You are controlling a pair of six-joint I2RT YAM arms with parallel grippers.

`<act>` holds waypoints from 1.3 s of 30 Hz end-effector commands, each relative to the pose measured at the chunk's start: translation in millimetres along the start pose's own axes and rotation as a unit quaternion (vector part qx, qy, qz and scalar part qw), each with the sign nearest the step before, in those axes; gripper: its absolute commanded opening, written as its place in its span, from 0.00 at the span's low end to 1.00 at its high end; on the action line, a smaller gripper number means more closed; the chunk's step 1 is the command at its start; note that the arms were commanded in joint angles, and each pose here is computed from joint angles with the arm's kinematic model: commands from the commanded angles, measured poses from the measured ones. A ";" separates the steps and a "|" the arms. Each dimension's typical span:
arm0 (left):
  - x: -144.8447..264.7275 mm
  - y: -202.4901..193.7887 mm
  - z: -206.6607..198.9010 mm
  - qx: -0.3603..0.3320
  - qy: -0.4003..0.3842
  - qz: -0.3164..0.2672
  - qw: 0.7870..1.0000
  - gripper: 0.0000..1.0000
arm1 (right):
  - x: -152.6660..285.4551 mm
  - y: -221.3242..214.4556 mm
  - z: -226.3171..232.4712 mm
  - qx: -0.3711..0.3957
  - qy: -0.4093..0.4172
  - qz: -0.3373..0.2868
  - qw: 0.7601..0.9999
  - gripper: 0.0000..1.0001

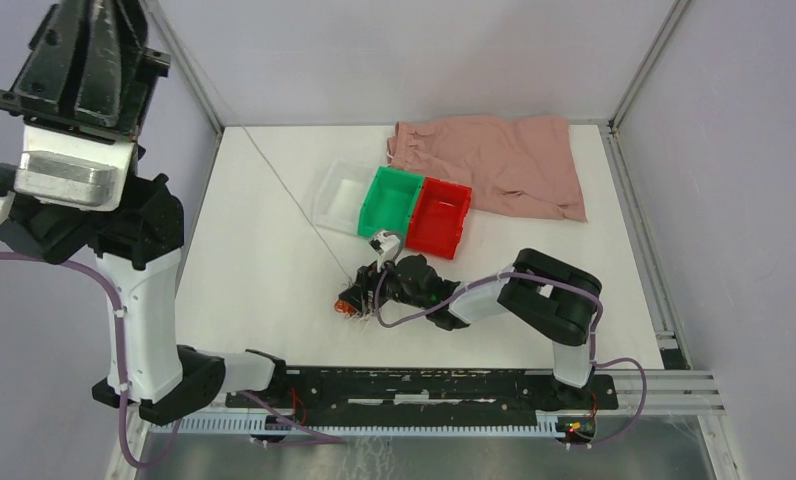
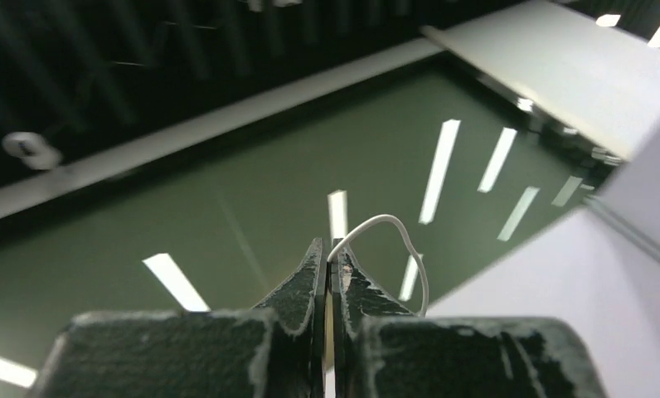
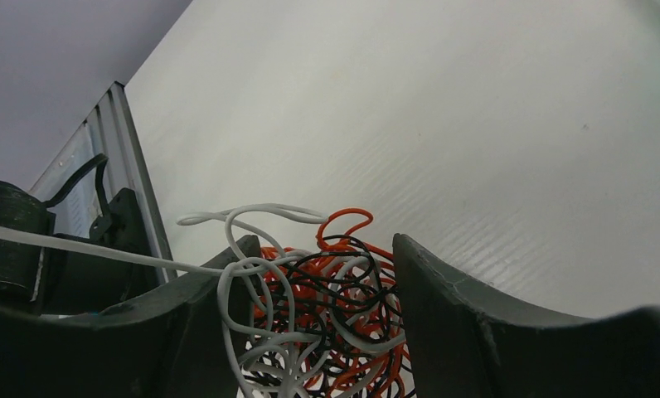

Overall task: Untangle the cables
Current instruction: Untie the cable.

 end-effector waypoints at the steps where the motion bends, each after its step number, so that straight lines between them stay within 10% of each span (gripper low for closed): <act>1: 9.5 56.3 54.8 -0.127 0.205 -0.080 0.967 0.03 | 7.2 -23.0 -12.4 0.009 -0.051 0.046 0.998 0.67; 7: 53.0 -3.8 -18.1 0.058 0.045 0.112 0.991 0.04 | 17.9 17.9 4.5 0.033 -0.031 0.006 0.999 0.73; 17: 148.6 -37.7 -105.4 0.217 -0.045 0.259 0.940 0.03 | 27.3 63.1 32.4 0.068 0.035 -0.029 0.997 0.64; 25: 172.0 -66.6 -82.7 0.006 -0.002 0.330 0.944 0.03 | 15.1 51.4 27.2 0.059 0.037 -0.006 0.998 0.66; 30: 200.8 -113.7 -51.4 -0.183 0.105 0.457 0.864 0.03 | 20.8 51.8 8.4 0.066 -0.025 0.003 0.997 0.69; 39: 316.8 -189.2 -78.4 -0.194 0.024 0.626 0.755 0.03 | 34.5 52.3 10.1 0.112 -0.007 0.036 0.993 0.70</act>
Point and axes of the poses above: each gripper's point midway between its finger pads, its own x axis back along the fingers, its own z axis along the line the jaws close on, y = z × x, the point moved 8 cm from there along x, back along the fingers, and after that the axes turned 8 degrees about x, right-handed, at the moved point
